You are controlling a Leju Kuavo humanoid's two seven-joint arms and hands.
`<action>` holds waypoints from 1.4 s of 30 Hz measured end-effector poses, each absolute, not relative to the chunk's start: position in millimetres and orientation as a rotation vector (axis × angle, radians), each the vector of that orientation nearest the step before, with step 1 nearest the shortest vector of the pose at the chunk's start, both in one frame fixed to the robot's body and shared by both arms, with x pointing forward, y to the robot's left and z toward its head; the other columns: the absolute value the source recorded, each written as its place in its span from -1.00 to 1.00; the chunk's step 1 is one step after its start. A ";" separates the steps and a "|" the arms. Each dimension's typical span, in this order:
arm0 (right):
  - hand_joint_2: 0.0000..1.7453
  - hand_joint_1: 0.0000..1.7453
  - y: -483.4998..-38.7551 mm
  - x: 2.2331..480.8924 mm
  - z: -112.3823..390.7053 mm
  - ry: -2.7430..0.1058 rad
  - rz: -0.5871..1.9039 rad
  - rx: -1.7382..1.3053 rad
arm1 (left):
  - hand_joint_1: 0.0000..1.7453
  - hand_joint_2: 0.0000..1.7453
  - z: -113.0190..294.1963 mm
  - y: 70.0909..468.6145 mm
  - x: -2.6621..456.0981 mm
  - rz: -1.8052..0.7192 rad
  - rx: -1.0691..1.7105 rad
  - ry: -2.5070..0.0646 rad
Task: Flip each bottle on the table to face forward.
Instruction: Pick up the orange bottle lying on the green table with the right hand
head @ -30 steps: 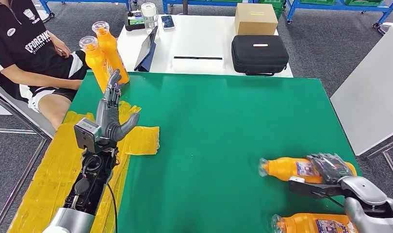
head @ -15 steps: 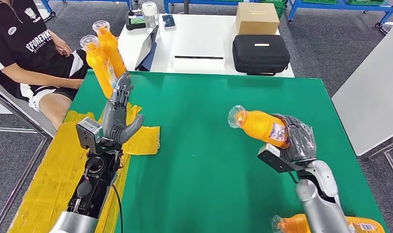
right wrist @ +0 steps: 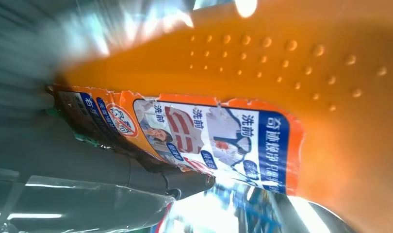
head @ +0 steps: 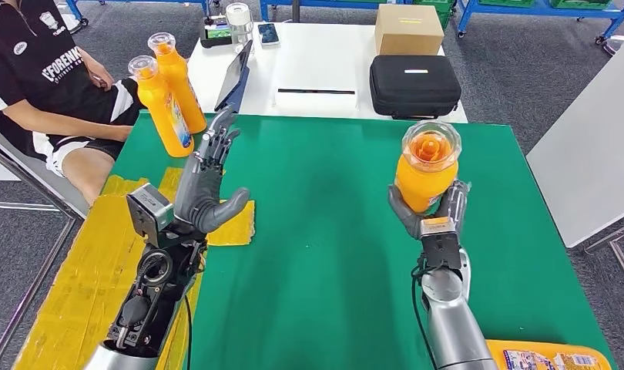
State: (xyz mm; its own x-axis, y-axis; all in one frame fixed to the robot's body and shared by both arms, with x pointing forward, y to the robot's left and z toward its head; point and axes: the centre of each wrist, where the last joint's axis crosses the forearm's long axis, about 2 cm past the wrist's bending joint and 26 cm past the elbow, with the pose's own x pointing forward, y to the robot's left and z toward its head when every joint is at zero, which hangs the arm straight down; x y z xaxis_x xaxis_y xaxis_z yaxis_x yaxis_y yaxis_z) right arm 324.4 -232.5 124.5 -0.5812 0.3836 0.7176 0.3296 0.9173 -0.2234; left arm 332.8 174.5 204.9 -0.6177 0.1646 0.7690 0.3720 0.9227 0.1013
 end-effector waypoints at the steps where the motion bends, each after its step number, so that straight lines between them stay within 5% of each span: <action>1: 1.00 1.00 -225.2 325.4 126.5 -2.242 0.064 -0.440 | -1.00 1.00 206.6 171.7 333.1 -0.333 -0.384 -2.243; 17: 1.00 1.00 -130.0 345.5 158.1 -2.235 0.164 0.297 | -1.00 1.00 227.4 142.7 340.0 -0.497 -0.249 -2.312; 42: 1.00 1.00 -100.2 341.4 155.5 -2.169 0.355 0.402 | -1.00 1.00 206.9 145.4 335.3 -0.536 0.072 -2.377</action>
State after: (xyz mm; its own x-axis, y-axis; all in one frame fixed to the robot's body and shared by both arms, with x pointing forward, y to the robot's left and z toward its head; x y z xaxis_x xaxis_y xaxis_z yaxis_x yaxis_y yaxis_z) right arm 341.4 -100.2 155.5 -0.5633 -0.1569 0.8112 -0.4072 0.9070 -0.1073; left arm 335.3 145.4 206.9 -0.7606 -0.1931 0.6199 0.0918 0.9132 0.3971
